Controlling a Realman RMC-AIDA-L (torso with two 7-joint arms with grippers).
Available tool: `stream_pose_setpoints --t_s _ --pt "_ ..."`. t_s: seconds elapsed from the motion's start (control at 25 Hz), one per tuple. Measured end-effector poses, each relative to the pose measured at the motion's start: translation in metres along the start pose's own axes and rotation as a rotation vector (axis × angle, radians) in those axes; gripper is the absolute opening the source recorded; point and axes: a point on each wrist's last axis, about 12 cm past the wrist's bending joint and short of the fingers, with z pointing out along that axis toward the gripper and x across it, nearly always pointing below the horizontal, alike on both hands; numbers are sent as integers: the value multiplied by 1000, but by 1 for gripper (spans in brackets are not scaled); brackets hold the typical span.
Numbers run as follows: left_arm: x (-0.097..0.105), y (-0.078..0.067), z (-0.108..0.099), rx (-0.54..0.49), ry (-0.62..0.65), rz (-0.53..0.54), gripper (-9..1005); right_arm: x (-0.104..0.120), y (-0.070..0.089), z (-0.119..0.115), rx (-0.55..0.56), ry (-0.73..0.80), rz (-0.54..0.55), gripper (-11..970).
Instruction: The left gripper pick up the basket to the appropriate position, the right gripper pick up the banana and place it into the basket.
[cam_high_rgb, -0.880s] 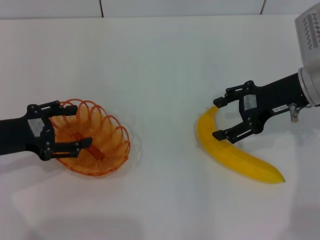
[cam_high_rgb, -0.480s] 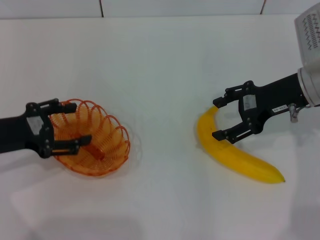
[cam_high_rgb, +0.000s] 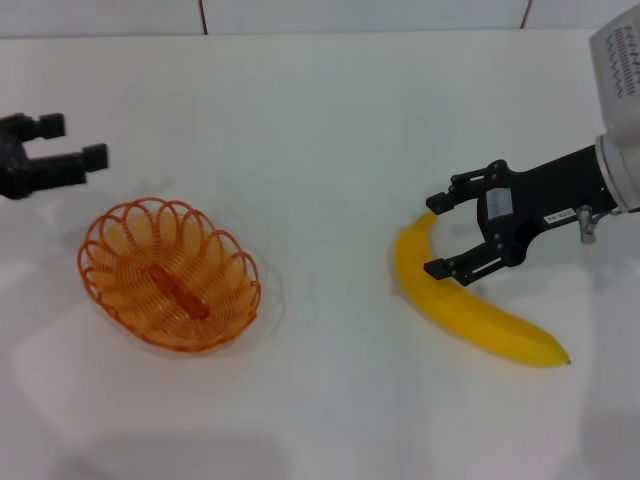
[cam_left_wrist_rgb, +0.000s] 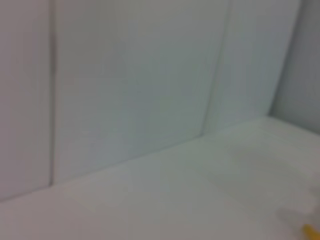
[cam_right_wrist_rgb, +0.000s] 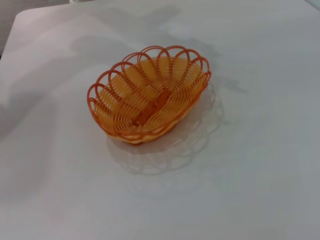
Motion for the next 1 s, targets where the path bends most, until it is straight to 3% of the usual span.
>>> stream_pose_setpoints --t_s 0.12,0.28,0.56,1.0 --pt "-12 12 -3 -24 76 -44 873 -1 0 0 -1 -1 -2 893" --pt "-20 19 7 -33 215 -65 873 -2 0 1 -2 -1 -3 893" --pt "-26 16 39 -59 380 -32 872 -3 0 2 -3 -2 -5 894" --pt "-21 12 66 -73 478 1 872 -3 0 3 -7 -4 -4 893"
